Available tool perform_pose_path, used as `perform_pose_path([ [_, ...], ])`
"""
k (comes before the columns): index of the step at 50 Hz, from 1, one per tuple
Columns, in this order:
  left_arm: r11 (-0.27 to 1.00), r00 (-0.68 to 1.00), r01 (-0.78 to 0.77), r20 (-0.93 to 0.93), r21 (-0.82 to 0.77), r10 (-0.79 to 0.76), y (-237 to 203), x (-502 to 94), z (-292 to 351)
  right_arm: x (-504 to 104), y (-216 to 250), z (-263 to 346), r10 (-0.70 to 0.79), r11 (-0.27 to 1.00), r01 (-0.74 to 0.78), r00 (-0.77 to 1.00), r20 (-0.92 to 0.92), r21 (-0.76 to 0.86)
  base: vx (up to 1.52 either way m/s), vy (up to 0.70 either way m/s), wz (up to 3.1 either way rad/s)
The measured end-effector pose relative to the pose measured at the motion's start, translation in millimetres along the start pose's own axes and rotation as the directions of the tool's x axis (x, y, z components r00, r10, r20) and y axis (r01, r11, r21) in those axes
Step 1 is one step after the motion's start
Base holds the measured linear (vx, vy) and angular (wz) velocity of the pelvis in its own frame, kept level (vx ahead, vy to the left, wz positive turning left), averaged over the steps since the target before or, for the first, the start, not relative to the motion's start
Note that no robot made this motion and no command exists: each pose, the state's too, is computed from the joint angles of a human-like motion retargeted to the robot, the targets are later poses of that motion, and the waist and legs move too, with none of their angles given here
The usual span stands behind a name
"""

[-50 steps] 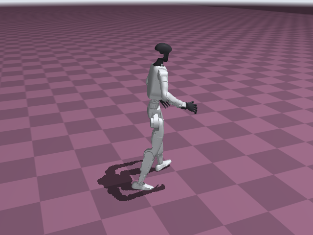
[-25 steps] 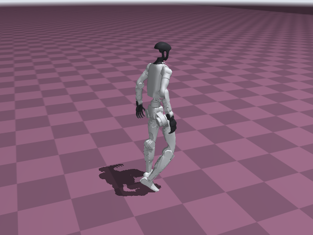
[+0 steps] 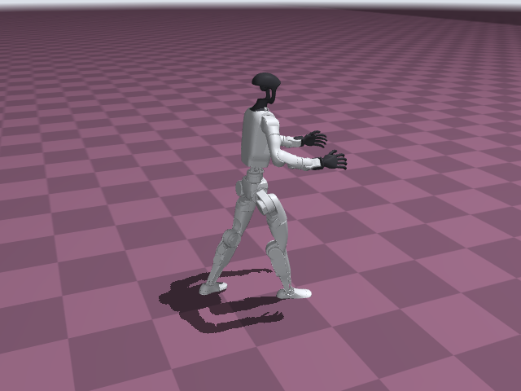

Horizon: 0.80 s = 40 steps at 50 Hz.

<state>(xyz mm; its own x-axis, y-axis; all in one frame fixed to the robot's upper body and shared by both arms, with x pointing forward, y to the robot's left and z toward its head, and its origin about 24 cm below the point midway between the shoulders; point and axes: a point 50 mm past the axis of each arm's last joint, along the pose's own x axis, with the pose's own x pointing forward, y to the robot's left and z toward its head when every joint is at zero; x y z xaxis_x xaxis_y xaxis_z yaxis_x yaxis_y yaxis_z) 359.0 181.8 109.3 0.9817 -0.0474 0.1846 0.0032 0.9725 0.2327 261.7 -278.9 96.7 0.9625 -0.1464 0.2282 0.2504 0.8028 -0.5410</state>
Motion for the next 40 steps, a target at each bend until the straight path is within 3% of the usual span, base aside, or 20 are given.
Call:
perform_pose_path([
  [6,0.982,0.874,0.183,0.466,-0.044,-0.142,-35,22,136,14,-65,88,-0.152,0.961,0.229,0.904,0.400,-0.152,0.61,-0.03,-0.16],
  [10,0.963,0.657,0.268,0.727,0.020,-0.198,-49,7,226,15,-98,153,-0.179,0.896,0.394,0.741,0.647,-0.204,0.43,-0.06,-0.42],
  [15,0.958,0.329,0.238,0.915,0.157,-0.232,-60,-30,311,4,-118,225,-0.132,0.793,0.574,0.493,0.860,-0.207,0.34,-0.10,-1.00],
  [17,0.970,0.251,0.153,0.942,0.187,-0.221,-70,-41,336,-2,-131,253,-0.199,0.765,0.635,0.392,0.898,-0.107,0.25,-0.20,-1.17],
  [25,0.954,-0.068,-0.076,0.953,0.289,-0.294,-79,-86,380,-27,-125,305,-0.083,0.721,0.693,0.118,0.990,-0.022,0.32,0.07,-0.87],
  [40,0.923,-0.105,-0.155,0.923,0.353,-0.371,-81,-91,372,-40,-97,327,0.063,0.792,0.607,0.020,0.998,-0.062,0.23,0.14,-0.40],
])
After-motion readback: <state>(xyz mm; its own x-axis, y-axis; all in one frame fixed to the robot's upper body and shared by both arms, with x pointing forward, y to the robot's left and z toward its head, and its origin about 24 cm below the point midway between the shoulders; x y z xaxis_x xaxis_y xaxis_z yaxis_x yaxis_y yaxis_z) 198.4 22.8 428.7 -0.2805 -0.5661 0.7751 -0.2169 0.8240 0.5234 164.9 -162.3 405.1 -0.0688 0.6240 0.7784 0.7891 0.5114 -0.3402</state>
